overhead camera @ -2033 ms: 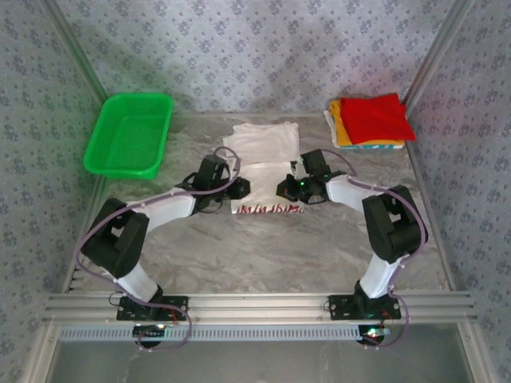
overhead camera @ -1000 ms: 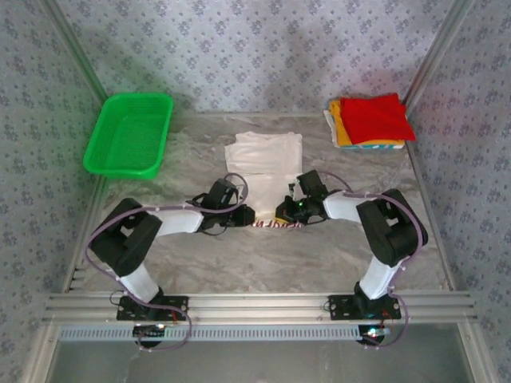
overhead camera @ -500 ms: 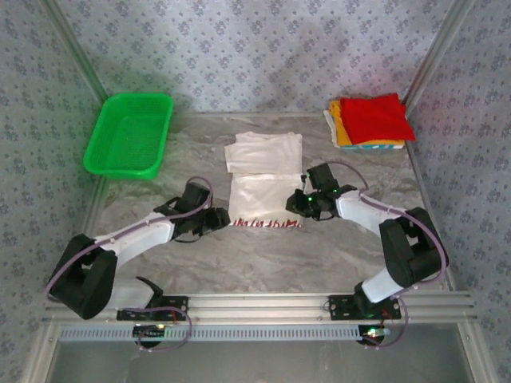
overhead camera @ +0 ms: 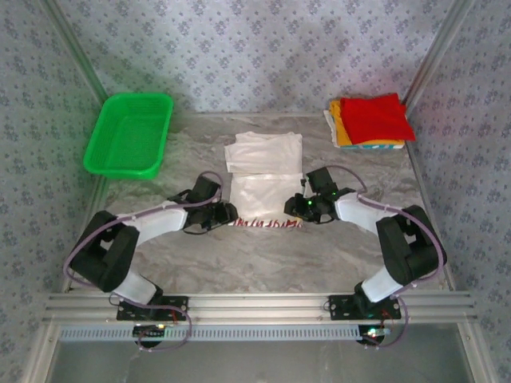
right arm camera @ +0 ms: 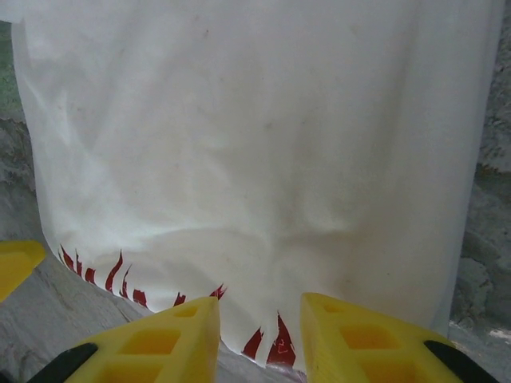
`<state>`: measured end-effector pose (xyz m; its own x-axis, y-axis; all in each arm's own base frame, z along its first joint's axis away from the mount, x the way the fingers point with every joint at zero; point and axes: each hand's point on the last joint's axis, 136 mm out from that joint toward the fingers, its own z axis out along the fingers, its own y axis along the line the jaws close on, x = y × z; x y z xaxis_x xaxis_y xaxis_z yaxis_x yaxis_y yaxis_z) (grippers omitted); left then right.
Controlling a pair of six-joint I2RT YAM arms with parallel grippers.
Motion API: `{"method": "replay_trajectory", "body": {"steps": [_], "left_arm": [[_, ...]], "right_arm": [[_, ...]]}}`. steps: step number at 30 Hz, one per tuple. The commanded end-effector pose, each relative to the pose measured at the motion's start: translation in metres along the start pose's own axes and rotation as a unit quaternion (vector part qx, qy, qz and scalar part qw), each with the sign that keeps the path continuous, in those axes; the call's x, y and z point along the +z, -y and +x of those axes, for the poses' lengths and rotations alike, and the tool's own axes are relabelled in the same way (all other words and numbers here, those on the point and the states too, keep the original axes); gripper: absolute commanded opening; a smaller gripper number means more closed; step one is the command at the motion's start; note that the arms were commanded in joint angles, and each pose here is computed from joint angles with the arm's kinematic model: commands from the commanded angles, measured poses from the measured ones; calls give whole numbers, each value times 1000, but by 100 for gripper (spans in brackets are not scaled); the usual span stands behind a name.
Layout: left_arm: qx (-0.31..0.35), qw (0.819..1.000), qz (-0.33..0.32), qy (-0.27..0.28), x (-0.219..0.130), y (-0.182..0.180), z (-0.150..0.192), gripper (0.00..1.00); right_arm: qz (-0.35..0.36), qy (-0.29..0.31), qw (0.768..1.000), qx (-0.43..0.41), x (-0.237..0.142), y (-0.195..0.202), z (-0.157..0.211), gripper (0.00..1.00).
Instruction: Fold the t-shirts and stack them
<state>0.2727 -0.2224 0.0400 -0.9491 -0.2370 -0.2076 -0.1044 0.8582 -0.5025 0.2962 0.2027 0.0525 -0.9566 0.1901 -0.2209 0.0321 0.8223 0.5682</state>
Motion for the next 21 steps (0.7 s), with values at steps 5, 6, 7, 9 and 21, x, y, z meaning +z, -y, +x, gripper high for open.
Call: {"method": "replay_trajectory", "body": {"steps": [5,6,7,9,21], "left_arm": [[26,999,18,-19,17,21,-2,52],[27,999,16,-23,19,21,-2,52],[28,999,13,-26,21,21,0,52],[28,999,11,-29,25,21,1,52],[51,998,26,-19,28,45,-11,31]], "right_arm": [[0,11,1000,-12,-4,-1,-2,35],[-3,12,1000,-12,-5,-2,-2,35],[-4,11,1000,-12,-4,-2,-2,35],[-8,11,1000,-12,-4,-3,-2,35],[-22,21,999,-11,-13,-7,-5,34]]}}
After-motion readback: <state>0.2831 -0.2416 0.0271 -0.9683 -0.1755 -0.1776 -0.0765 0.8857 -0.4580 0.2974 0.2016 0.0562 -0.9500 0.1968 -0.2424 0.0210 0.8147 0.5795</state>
